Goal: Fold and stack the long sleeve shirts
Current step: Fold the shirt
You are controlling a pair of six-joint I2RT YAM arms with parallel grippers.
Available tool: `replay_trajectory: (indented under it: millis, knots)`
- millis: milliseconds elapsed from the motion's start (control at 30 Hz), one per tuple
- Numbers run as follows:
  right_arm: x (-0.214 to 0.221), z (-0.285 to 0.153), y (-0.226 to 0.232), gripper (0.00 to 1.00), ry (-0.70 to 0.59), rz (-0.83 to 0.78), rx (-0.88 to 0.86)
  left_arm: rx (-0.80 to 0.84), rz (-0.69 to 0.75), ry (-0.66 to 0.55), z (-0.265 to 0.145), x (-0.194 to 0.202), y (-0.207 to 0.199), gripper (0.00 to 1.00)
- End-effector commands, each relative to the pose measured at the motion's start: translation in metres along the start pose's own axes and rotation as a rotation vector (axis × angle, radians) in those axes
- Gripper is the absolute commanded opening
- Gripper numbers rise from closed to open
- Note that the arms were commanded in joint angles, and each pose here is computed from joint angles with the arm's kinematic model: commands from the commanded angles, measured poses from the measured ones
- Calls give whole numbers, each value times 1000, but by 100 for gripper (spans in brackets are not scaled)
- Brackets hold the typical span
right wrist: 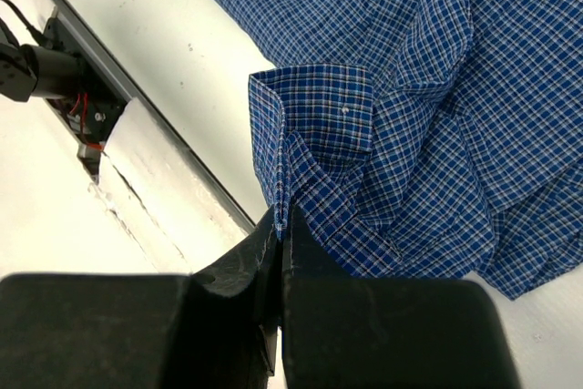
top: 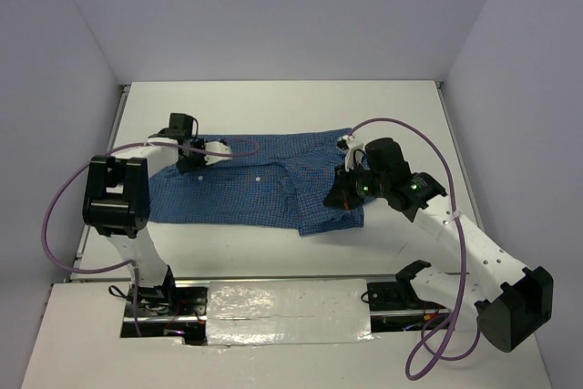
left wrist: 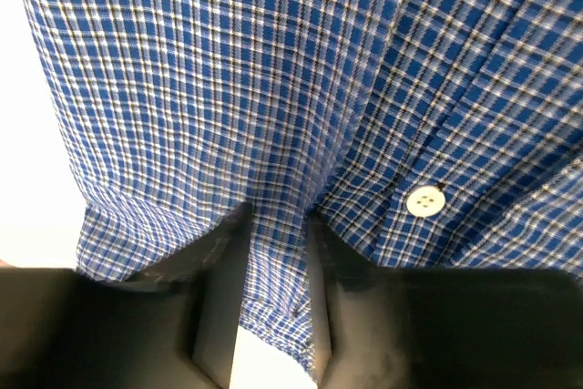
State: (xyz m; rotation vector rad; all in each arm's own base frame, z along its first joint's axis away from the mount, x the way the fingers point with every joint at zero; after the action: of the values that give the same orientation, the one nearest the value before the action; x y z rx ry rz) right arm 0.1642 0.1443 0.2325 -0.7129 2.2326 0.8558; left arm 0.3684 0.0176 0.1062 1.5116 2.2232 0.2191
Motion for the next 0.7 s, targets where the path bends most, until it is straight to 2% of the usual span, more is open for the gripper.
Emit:
replay_trajectory:
  millis: [0,67,100,167,267,467,667]
  knots:
    - [-7,-3,5,0,-45,-30,-21,-39,8,25,2,4,2,37]
    - [-7,-3,4,0,-40,-30,-17,-42,-1,20,1,2,4,26]
    - [-8,-3,4,0,-40,-32,-14,-43,0,10,-1,1,5,15]
    - [-7,-4,3,0,-40,-31,-2,-48,5,-7,-6,-2,6,4]
    - [-12,-10,6,0,-61,-41,2,-72,16,-25,-12,-5,11,0]
    - [-26,-36,21,0,-85,-103,-31,-107,55,-19,-25,-9,28,0]
    - [-24,-54,33,0,-17,-135,-83,-139,134,5,-39,-9,47,0]
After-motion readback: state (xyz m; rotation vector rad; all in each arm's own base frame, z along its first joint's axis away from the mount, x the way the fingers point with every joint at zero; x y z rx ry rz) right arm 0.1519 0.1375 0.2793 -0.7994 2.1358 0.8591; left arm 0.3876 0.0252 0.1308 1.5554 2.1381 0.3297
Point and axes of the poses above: each gripper's point midway between its finger pads, its own z axis out along the fingers, its own y axis along the line the jaws close on, x = y × z, the point moved 9 cm from there along -z, back along the fingers, and after that the axes turned 7 degrees about -z, right-handed, at the moved point
